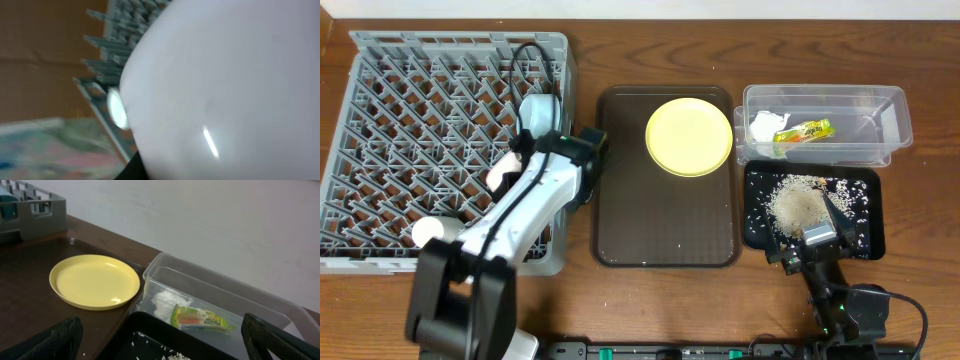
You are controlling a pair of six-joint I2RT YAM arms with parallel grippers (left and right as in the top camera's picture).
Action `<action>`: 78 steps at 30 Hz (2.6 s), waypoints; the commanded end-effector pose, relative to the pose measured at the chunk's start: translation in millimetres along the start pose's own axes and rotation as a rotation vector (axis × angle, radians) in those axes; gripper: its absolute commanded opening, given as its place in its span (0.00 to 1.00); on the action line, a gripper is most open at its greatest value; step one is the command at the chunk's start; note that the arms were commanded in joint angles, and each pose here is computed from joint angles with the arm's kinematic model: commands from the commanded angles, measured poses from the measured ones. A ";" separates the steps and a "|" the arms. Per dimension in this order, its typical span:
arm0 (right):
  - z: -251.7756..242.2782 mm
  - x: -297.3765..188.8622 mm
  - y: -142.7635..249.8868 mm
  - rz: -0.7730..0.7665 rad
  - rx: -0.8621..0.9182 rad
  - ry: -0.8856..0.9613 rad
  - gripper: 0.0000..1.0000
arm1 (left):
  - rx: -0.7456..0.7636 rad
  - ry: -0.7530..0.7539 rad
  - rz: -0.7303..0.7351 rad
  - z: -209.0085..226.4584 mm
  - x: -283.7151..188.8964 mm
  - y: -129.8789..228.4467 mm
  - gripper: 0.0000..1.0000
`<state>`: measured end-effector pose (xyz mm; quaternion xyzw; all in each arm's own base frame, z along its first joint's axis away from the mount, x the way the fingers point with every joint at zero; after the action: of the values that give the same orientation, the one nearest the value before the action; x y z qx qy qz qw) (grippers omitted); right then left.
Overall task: Sort waste into correct bins and load items into the dishwasher
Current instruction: 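Reach the left gripper to the yellow plate edge and grasp it, then lift the yellow plate and stand it in the rack's left side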
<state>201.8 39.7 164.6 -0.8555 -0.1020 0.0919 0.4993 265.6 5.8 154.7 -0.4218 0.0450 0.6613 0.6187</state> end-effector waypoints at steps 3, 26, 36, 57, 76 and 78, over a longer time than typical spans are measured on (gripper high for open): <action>-2.7 -0.4 2.2 0.005 -0.011 0.015 0.99 | -0.171 0.389 0.227 -3.4 -41.8 13.2 0.45; -2.7 -0.4 2.2 0.005 -0.011 0.015 0.99 | -0.015 1.294 0.257 -177.9 -145.3 -4.7 0.55; -2.7 -0.4 2.2 0.005 -0.011 0.015 0.99 | -0.139 1.309 0.442 -244.5 -121.9 9.9 0.54; -2.7 -0.4 2.2 0.005 -0.011 0.015 0.99 | -0.126 1.473 0.683 -257.9 -92.4 5.9 0.08; -2.7 -0.4 2.2 0.005 -0.011 0.015 0.99 | -0.449 1.923 0.262 -3.1 -73.2 -147.1 0.08; -2.7 -0.4 2.2 0.005 -0.011 0.015 0.99 | -0.552 1.858 0.222 27.1 -50.7 -150.8 0.08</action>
<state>201.8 39.7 164.6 -0.8555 -0.1020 0.0919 0.4993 387.9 -19.1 256.1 -0.8825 0.4321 0.1246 0.1373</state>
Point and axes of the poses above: each gripper's point midway between its finger pads, its own x axis out along the fingers, its own z axis along the line the jaws close on, y = z × x, the point moved 4 cm from there along -x, back along the fingers, and after that the axes turned 14 degrees about -x, right-handed, at the moved point
